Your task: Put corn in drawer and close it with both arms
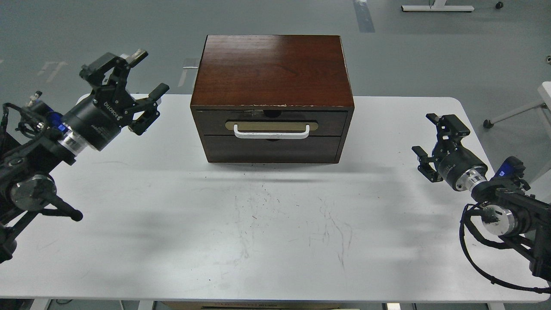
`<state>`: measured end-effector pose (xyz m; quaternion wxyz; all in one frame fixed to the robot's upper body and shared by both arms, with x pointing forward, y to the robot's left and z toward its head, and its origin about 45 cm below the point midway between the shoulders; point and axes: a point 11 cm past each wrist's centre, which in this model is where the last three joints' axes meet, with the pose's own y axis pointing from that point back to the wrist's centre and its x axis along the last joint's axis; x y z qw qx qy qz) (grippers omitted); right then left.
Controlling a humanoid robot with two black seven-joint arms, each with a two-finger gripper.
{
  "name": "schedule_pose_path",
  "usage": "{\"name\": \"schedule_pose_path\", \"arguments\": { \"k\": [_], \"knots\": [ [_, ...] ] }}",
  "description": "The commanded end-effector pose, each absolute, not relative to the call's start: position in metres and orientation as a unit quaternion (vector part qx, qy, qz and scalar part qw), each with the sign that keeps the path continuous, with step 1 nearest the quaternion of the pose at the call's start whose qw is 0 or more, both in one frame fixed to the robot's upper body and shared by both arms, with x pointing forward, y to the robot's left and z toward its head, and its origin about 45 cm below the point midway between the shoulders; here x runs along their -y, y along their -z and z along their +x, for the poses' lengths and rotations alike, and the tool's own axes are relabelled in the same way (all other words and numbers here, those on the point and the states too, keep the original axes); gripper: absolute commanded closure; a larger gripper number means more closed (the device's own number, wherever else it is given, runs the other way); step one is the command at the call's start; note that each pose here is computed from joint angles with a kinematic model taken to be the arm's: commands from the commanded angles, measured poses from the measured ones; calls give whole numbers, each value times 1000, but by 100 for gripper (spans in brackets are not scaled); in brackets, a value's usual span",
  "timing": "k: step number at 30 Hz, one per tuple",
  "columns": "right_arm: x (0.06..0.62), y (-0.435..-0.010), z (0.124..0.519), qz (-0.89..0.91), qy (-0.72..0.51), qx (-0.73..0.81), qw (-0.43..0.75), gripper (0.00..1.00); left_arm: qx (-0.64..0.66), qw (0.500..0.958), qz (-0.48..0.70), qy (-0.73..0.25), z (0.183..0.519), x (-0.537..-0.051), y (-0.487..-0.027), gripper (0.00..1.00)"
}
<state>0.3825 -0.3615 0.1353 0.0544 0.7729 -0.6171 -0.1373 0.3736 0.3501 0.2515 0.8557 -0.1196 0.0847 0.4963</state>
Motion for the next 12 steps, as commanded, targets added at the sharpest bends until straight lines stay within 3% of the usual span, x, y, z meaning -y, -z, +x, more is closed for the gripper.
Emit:
{"name": "schedule_pose_path", "arguments": {
  "k": [1, 12],
  "knots": [
    [358, -138, 385, 773, 138, 618, 46, 0, -130, 823, -109, -542, 358, -381, -213, 0],
    [355, -141, 387, 775, 141, 615, 35, 0, -176, 799, -132, -560, 343, -391, -189, 0]
  ]
}}
